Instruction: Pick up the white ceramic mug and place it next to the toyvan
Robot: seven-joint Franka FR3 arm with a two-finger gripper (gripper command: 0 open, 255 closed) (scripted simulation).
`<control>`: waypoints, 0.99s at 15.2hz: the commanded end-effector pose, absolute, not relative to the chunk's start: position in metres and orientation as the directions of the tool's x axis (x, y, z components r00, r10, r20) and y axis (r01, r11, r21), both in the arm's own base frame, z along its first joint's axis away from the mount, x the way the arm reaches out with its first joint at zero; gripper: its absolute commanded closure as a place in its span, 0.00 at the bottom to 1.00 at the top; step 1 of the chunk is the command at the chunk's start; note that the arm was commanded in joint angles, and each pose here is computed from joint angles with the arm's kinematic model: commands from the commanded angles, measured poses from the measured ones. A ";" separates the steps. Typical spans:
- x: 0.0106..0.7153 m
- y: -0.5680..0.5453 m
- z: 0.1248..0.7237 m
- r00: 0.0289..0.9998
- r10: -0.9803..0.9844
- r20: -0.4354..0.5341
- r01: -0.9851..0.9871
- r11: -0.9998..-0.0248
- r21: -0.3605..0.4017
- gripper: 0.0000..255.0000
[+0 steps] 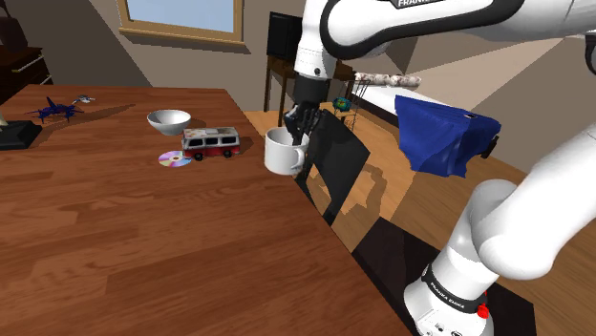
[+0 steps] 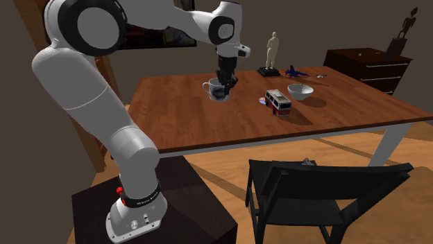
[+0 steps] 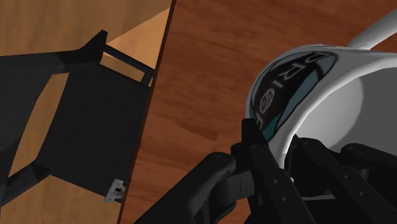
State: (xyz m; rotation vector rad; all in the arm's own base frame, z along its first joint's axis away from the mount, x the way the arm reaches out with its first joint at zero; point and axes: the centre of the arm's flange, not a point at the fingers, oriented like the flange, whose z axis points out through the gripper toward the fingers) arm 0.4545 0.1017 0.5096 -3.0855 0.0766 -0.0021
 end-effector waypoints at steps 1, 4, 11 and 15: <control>0.480 0.092 0.510 0.999 -0.049 0.000 -0.049 -0.997 -0.055 1.00; 0.518 0.079 0.510 0.999 -0.049 0.000 -0.049 -0.997 -0.055 1.00; 0.605 0.048 0.510 0.999 -0.049 0.000 -0.049 -0.997 -0.055 1.00; 0.655 0.031 0.510 0.999 -0.049 0.000 -0.049 -0.997 -0.055 1.00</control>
